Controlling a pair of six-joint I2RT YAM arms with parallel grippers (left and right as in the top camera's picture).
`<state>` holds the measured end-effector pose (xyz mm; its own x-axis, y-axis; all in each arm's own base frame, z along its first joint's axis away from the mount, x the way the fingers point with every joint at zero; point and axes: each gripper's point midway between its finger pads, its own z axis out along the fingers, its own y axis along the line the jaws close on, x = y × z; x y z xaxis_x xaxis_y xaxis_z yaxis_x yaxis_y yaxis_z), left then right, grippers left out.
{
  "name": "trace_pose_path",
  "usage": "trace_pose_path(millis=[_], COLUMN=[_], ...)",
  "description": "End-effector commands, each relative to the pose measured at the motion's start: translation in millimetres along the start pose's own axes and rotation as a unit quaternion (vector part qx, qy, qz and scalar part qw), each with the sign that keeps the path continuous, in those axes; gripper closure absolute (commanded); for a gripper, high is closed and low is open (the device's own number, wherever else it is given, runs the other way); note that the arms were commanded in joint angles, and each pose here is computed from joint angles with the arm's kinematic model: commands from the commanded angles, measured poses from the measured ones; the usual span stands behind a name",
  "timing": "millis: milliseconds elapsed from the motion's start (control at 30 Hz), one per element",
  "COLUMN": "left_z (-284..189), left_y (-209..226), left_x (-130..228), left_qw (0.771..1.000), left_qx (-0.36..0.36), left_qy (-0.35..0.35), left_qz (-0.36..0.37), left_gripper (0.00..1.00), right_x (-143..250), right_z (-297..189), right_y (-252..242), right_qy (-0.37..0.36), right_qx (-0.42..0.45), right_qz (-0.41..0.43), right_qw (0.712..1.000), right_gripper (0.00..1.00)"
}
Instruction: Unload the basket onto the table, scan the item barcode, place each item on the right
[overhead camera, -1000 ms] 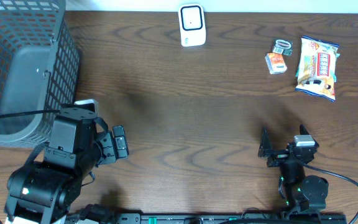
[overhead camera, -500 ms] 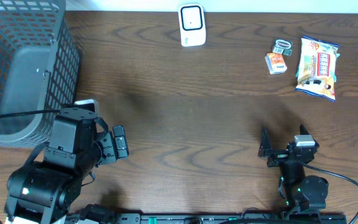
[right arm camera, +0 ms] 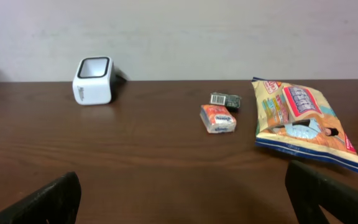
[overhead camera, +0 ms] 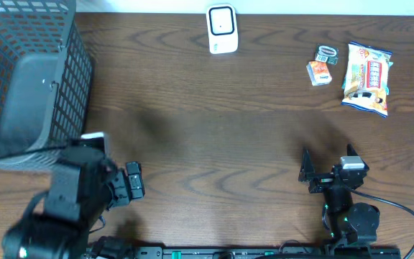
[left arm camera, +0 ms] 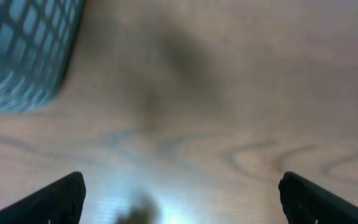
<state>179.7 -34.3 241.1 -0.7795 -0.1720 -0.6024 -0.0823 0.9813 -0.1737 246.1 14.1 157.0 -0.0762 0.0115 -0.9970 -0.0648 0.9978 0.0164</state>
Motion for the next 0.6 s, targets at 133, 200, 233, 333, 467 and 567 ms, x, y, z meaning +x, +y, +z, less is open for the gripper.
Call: trace_pose_path(millis=[133,200,233,333,467,567], left_z=[34.3,40.2,43.3,52.2,65.6,76.0], left_y=[-20.9,-17.3,-14.6,-4.6,4.6,11.0], left_x=[-3.9,-7.4,-7.0,-0.6,6.5,9.1], left_qw=[0.972,0.965,0.962,0.957,0.952,0.949], left_qx=[0.101,0.098,0.096,0.084,0.074,0.066], left_qy=[-0.136,-0.182,-0.200,-0.234,-0.262,-0.276], left_qz=[0.161,0.160,0.157,0.148,0.141,0.136], left_gripper=[0.03,0.03,0.02,0.02,0.02,0.02], right_x=[0.4,0.4,0.4,0.4,0.4,0.4], right_z=[-0.3,-0.3,-0.3,-0.3,-0.3,-0.3], right_y=[-0.6,-0.6,-0.6,-0.6,-0.6,-0.6], right_qy=[0.000,0.000,0.000,0.000,0.000,0.000], right_qx=[0.002,0.002,0.002,0.002,0.002,0.002], right_qz=[0.005,0.005,0.005,0.005,0.005,0.005], right_qw=[1.000,1.000,1.000,1.000,1.000,1.000], right_gripper=[0.01,0.01,0.01,0.01,0.01,0.01])
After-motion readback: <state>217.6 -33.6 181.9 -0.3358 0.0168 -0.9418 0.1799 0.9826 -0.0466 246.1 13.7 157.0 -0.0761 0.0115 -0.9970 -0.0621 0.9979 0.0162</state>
